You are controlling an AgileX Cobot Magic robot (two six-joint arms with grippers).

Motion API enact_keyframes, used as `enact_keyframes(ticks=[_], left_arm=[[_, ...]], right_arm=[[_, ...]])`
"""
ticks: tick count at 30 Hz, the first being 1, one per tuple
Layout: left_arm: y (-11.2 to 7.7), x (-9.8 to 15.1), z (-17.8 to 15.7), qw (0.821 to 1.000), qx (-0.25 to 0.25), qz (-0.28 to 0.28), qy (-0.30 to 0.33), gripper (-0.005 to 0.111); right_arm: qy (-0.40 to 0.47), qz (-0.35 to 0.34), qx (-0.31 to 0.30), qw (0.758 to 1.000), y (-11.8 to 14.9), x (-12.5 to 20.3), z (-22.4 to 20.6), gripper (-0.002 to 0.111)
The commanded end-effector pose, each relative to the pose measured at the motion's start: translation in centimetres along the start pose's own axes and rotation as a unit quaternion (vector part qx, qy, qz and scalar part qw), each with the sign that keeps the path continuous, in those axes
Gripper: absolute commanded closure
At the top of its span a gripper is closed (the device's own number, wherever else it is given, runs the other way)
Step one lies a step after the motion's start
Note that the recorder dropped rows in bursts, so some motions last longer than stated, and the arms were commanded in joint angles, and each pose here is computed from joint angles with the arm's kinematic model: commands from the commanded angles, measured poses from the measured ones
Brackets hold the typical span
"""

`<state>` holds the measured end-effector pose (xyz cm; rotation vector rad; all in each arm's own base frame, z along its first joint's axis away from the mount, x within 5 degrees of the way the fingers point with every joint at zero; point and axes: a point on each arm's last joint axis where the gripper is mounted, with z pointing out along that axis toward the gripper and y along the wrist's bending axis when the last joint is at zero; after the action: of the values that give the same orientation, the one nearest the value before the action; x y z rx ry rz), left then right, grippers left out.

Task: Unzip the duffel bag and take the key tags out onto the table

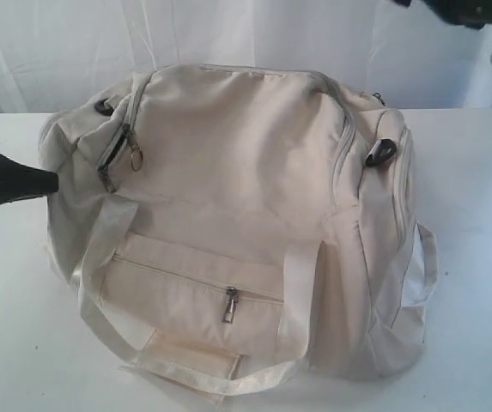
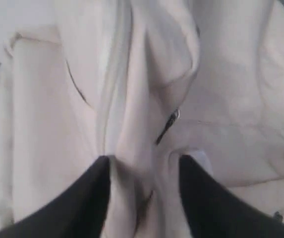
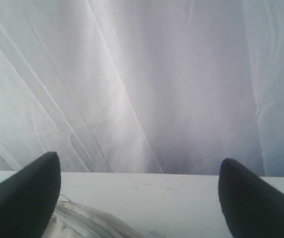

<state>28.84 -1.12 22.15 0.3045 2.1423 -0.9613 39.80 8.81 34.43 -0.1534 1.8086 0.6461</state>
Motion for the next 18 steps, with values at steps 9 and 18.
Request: enact_keyframes(ticks=[9,18], left_arm=[[0.0,-5.1,-2.2,0.991,-0.067,0.052,-0.101,0.033],[-1.0,-7.0,-0.1,0.982,-0.130,0.109,-0.087,0.036]], right_arm=[[0.239,0.006,-0.020,0.971,2.8,2.2,-6.2,0.034],[0.384,0.019,-0.044,0.922,2.6,7.5,-7.3,0.034]])
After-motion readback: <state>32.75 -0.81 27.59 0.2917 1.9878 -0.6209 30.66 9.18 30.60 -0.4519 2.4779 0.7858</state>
